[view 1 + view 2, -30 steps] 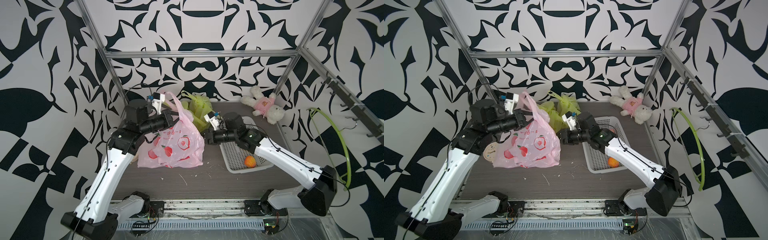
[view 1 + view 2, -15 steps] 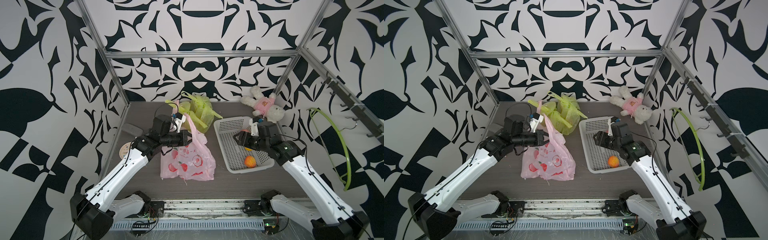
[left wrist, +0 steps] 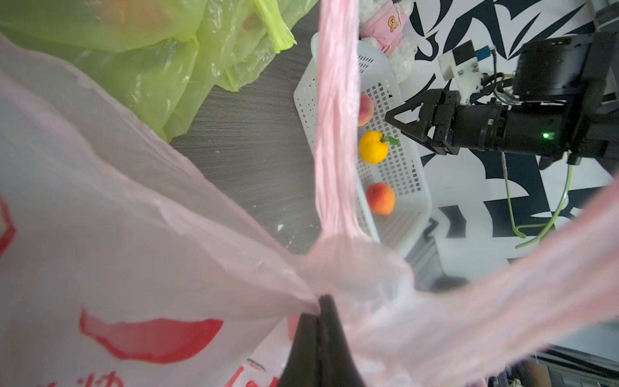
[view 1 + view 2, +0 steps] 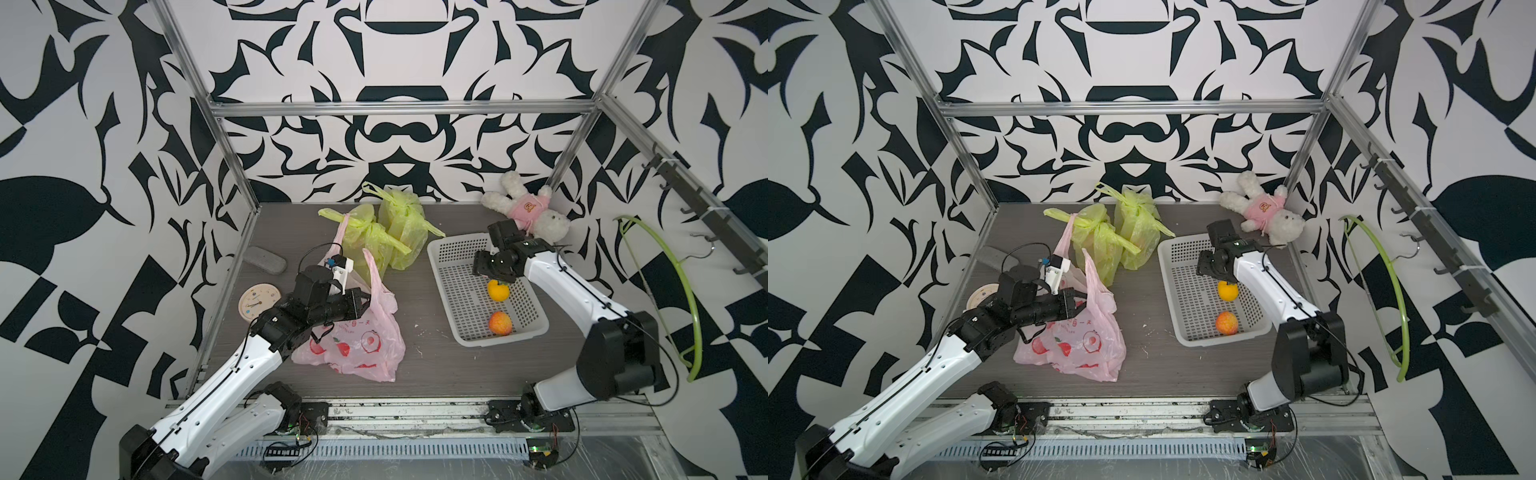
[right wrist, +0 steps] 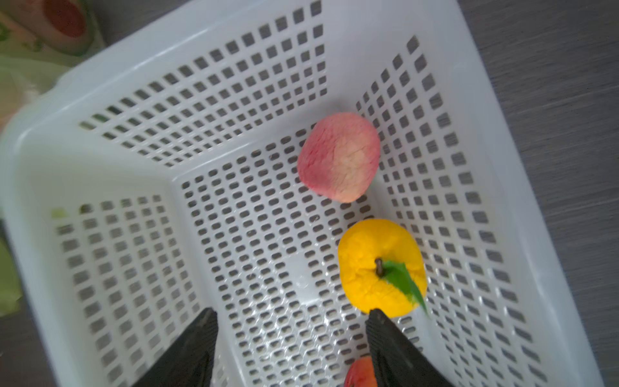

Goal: Place the peach into a plastic bag & tie a knot
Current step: Pick up the peach from the basket.

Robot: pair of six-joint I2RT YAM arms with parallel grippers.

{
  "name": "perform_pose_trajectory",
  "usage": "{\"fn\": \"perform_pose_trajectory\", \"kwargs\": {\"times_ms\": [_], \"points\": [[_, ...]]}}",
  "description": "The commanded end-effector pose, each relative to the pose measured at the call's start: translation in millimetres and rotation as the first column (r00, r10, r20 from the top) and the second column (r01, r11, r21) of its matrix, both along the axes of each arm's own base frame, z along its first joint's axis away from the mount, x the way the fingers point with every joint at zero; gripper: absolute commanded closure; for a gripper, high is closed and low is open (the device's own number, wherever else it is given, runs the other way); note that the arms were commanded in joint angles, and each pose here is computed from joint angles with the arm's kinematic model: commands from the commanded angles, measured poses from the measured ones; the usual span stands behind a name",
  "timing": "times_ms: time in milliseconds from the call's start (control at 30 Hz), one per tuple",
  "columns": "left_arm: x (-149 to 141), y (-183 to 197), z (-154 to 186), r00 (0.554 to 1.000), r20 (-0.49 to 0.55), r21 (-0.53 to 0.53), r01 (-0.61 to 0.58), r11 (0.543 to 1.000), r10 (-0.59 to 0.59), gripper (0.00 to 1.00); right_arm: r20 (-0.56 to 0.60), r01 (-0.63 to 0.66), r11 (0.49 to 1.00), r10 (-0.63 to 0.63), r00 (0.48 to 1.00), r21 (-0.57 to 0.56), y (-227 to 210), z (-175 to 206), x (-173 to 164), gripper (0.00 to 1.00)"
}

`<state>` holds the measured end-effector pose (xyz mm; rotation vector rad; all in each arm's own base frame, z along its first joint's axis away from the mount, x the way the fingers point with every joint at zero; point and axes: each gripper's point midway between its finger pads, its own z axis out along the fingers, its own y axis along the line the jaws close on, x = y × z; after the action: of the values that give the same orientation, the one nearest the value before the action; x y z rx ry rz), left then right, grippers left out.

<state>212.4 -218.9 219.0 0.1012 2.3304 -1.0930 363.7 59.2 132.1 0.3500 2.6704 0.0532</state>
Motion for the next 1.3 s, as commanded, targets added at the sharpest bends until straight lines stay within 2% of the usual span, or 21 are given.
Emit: {"fn": "perform_pose_trajectory", "kwargs": {"times_ms": [0,267,500,900,1100,1267], "points": [[3.8,2.5,5.4,0.999,0.038,-0.01,-0.028,1.0,0.029,1.0,0.032,0.036,0.99,-0.032,0.999,-0.135,-24.6,3.1,25.3,0.28],[-0.6,11.4,6.7,0.998,0.056,0.034,-0.034,0.999,0.032,1.0,-0.038,0.038,0.982,-0.046,0.998,-0.183,-25.6,-28.4,57.3,0.26],[-8.6,16.9,14.6,0.997,0.073,0.029,-0.03,0.999,0.028,1.0,-0.087,0.039,0.979,-0.057,0.995,-0.2,-24.1,-45.2,80.0,0.25],[-9.9,17.7,17.4,0.996,0.081,0.031,-0.026,0.999,0.023,1.0,-0.14,0.041,0.979,-0.071,0.988,-0.202,-24.2,-67.3,87.3,0.24],[-11.7,19.3,14.4,0.997,0.073,0.044,-0.024,0.999,0.021,1.0,-0.122,0.031,0.985,-0.053,0.991,-0.17,-18.3,-68.3,95.1,0.35],[-14.9,24.7,17.8,0.997,0.081,0.082,-0.02,0.996,0.013,1.0,-0.097,0.009,0.992,-0.022,0.995,-0.128,-10.8,-63.0,96.5,0.61]]}}
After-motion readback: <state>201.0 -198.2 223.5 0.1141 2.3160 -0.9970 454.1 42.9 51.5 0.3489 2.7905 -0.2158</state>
